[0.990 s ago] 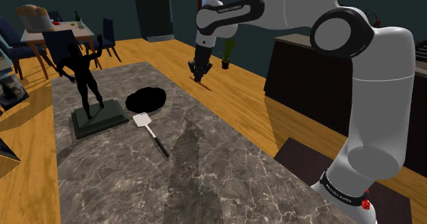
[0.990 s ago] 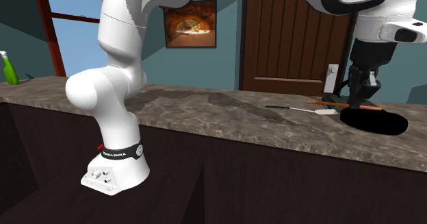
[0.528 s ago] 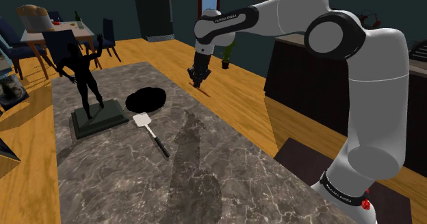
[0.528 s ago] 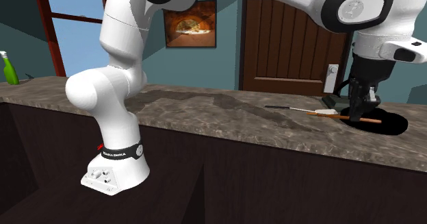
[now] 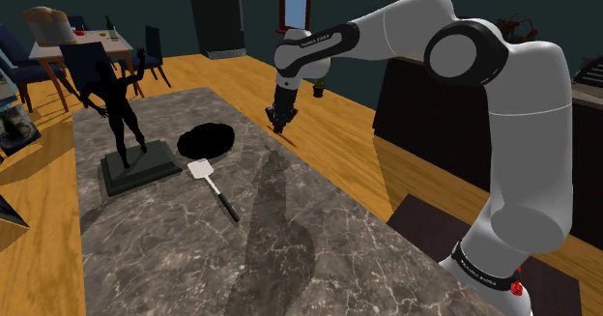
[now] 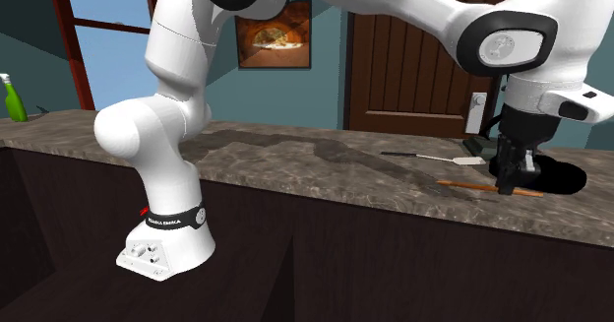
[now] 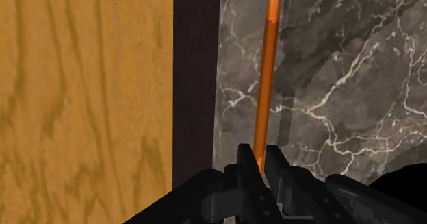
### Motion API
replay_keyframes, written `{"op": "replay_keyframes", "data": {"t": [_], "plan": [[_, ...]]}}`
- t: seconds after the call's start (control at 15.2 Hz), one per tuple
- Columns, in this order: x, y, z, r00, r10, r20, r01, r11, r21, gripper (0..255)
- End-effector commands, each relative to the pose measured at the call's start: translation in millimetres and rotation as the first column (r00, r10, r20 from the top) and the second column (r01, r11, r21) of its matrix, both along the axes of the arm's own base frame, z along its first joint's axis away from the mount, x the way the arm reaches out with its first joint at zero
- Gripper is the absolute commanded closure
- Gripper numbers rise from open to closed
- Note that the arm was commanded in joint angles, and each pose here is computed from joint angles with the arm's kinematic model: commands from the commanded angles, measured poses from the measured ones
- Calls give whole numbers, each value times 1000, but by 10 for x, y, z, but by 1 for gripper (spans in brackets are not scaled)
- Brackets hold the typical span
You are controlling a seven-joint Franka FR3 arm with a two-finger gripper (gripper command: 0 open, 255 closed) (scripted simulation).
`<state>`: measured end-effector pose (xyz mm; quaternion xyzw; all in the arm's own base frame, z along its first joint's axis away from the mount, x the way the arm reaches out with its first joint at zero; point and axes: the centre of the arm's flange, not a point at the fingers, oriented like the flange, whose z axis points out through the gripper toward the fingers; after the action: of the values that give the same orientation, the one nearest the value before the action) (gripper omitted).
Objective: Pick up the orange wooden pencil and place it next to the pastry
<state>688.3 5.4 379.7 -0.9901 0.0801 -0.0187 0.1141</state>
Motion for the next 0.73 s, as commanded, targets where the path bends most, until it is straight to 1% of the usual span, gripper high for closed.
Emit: {"op": "replay_keyframes", "data": {"t": [0.0, 0.2, 0.66], "plan": [[-5, 1, -102, 1000, 0, 0, 0, 1000, 0, 255], [-5, 1, -261, 1000, 0, 0, 0, 1000, 0, 255], [-5, 1, -277, 1000, 0, 0, 0, 1000, 0, 255]]}}
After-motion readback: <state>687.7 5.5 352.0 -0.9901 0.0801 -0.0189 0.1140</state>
